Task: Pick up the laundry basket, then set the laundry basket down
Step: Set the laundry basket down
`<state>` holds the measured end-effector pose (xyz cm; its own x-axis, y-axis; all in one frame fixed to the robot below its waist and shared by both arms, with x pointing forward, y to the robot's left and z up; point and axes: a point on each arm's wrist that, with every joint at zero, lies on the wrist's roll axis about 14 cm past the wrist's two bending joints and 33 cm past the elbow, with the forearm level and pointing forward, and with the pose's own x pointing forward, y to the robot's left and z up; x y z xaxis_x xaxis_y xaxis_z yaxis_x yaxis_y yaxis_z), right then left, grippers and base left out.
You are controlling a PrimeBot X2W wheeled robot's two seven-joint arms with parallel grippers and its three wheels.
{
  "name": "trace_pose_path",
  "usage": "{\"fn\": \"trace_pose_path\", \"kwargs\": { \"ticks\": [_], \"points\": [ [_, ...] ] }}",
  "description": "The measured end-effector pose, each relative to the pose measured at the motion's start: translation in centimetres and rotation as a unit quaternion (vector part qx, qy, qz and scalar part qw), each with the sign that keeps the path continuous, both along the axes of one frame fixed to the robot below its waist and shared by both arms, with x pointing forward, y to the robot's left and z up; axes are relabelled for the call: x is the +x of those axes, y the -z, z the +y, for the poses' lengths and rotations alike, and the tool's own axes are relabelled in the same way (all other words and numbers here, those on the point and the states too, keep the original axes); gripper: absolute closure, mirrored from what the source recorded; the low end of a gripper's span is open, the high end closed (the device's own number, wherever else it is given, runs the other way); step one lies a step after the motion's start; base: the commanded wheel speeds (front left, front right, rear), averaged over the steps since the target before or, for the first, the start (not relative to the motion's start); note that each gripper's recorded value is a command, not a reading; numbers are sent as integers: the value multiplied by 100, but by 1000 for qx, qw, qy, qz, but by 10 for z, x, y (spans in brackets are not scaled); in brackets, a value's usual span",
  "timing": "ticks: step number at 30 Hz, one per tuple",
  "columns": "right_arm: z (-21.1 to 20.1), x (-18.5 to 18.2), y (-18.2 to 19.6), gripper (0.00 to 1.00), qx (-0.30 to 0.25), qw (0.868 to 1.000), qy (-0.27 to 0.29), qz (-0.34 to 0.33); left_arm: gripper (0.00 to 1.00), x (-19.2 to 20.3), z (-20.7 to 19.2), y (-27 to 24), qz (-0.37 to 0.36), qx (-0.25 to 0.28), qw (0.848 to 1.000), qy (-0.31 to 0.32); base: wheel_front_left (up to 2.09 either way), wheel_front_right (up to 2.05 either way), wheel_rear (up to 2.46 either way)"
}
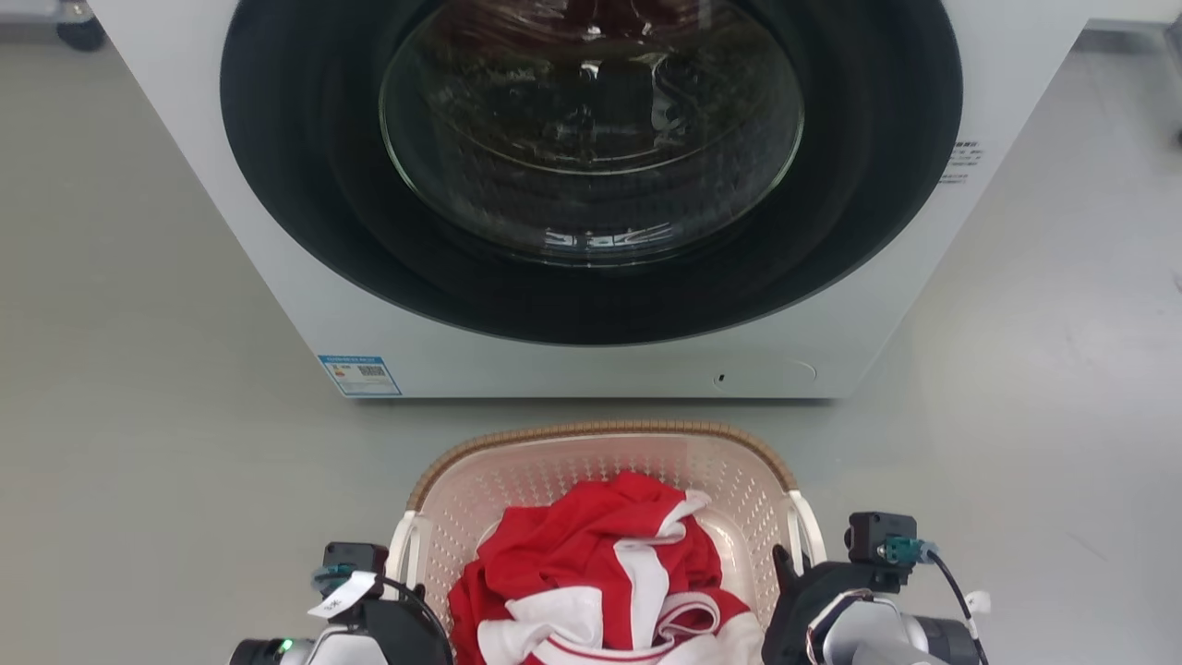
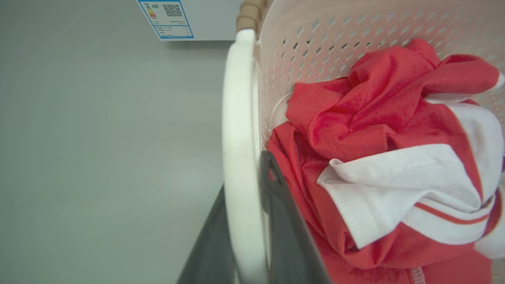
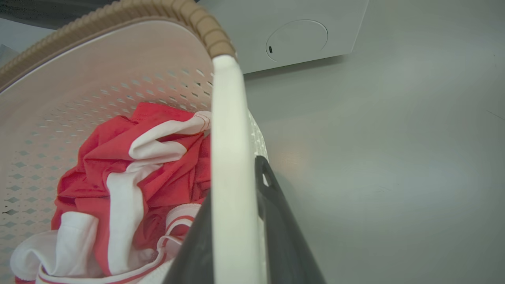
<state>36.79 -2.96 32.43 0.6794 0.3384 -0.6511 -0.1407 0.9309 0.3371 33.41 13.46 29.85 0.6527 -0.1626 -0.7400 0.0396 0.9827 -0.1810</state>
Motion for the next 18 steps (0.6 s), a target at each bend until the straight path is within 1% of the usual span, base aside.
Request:
{"fn": "trace_pose_path", "kwargs": {
  "ticks": [18],
  "points": [
    [1,75,36,100,-15,1000,-4,-1,100,69,2,27,-5,6,1000,-6,0,0,0]
  ]
}}
